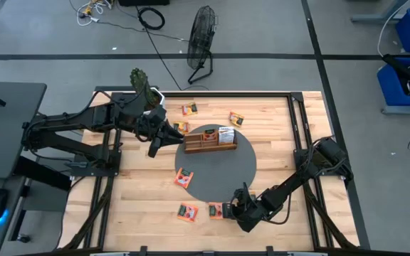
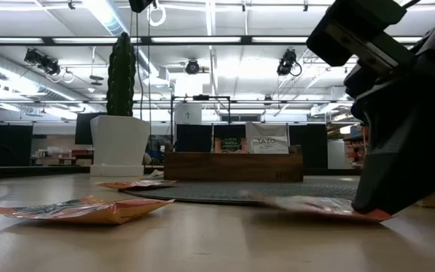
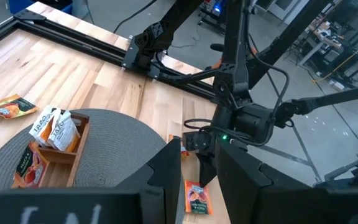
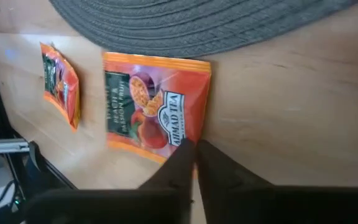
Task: Pick & Place Tea
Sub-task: Put the pink tea bag into the middle section of the wooden organizer
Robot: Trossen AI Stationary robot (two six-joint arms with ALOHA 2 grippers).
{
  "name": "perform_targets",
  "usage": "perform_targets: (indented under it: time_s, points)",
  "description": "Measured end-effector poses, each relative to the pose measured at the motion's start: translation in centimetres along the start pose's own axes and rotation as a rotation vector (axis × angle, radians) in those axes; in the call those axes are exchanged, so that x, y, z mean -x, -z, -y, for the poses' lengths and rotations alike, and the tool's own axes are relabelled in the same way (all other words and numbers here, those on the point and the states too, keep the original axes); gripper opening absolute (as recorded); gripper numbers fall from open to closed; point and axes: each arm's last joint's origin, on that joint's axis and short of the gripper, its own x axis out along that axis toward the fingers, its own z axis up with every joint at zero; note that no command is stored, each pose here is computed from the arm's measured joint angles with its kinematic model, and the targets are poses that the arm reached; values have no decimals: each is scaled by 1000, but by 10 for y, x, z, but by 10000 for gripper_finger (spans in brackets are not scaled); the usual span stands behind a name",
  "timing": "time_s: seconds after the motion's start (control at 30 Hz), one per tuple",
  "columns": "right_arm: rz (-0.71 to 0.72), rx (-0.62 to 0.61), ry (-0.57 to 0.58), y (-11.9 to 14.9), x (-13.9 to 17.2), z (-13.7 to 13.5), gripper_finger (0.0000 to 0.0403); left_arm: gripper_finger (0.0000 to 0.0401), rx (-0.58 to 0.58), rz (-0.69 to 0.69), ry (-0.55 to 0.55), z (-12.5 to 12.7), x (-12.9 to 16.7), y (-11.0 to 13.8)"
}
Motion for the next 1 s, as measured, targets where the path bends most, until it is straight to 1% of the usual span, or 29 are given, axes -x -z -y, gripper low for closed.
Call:
perform_targets:
  time_s: [0.03,0.17,0.5,0.57,0.73,0.8,1.0]
  points:
    - [3,11,-1,0,0,0,11,103,0,-1,0,0,0,0]
    - [9,9,-8,-1,-1,0,5,103,2,-9,-4,0,0,1]
    - [89,-2,-144,1,2,-9,1,103,2,-12,-5,0,0,1]
    - [125,-5,-168,1,2,-11,1,103,2,-12,-5,0,0,1]
    - [172,-12,-243,6,7,-29,0,103,3,-12,-5,0,0,1]
    - [213,-8,-265,6,9,-36,0,103,3,-12,-4,0,0,1]
    - [364,-50,-373,6,17,-62,0,103,2,-11,-4,0,0,1]
